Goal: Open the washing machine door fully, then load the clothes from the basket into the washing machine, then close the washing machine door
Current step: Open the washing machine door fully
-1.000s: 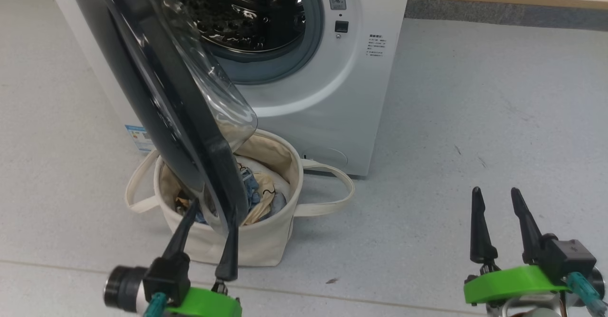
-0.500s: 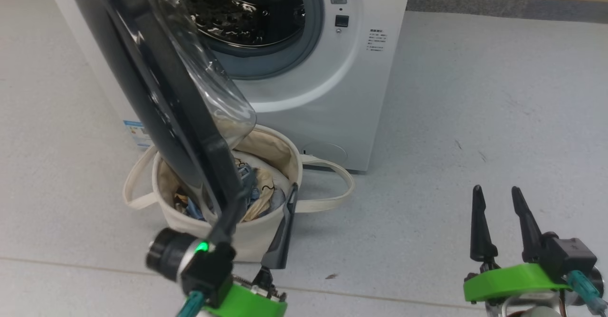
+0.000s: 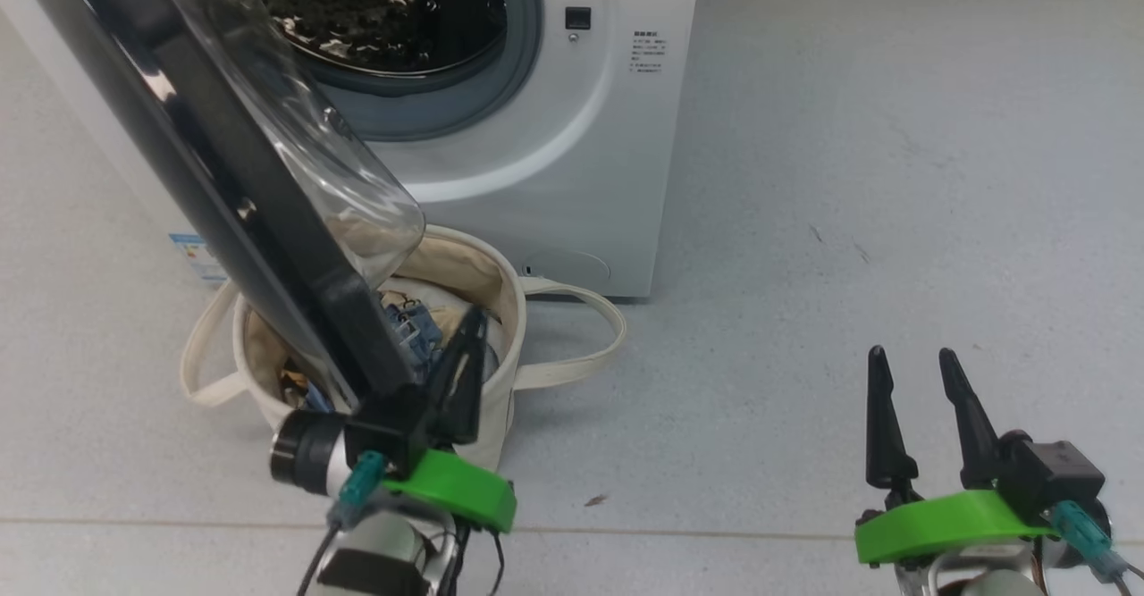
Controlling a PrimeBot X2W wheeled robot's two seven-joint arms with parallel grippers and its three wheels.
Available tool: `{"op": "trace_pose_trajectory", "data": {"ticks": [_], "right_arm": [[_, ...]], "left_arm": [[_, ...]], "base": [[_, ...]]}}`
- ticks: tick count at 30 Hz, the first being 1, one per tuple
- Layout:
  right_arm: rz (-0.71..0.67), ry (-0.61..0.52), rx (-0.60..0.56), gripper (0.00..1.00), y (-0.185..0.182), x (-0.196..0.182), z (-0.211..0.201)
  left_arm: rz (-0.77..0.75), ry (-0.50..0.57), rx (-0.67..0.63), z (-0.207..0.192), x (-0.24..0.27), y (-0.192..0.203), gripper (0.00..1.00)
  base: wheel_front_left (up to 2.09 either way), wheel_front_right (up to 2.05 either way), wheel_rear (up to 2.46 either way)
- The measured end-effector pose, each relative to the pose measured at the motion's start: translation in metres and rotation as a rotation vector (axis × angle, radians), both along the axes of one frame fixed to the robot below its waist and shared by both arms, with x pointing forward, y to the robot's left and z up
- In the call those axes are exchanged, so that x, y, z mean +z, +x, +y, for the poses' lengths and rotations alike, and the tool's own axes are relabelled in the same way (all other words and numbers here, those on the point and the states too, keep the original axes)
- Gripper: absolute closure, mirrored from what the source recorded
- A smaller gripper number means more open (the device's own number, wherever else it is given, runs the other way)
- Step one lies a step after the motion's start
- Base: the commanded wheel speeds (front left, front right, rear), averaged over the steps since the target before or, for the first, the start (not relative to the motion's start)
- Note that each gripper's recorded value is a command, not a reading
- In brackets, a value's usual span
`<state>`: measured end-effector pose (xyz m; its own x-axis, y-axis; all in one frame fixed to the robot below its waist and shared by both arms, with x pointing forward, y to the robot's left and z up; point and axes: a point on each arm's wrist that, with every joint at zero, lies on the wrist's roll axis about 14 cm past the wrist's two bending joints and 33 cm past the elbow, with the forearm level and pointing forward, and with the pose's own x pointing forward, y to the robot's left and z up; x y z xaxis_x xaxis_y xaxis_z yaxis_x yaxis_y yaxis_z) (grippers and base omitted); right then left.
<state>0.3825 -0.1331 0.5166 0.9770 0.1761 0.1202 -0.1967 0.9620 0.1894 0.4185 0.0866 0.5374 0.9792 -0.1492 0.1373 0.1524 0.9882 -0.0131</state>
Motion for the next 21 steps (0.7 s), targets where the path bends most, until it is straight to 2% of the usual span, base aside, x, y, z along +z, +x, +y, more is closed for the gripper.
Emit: {"op": "trace_pose_trajectory", "data": {"ticks": [10,17,21], "right_arm": [[0.032,0.016,0.031,0.0,0.006,-0.01,0.011],[0.026,0.019,0.095,0.0,0.015,-0.009,0.033],[0.025,0.022,0.155,0.0,0.018,-0.009,0.054]], "left_arm": [[0.051,0.001,0.136,0.039,-0.015,0.014,1.0],[0.059,-0.019,0.204,0.063,-0.016,0.001,1.0],[0.073,-0.021,0.283,0.091,-0.022,-0.014,1.0]], "base": [[0.0,0.0,0.0],[0.0,0.0,0.0],[0.0,0.0,0.0]]}}
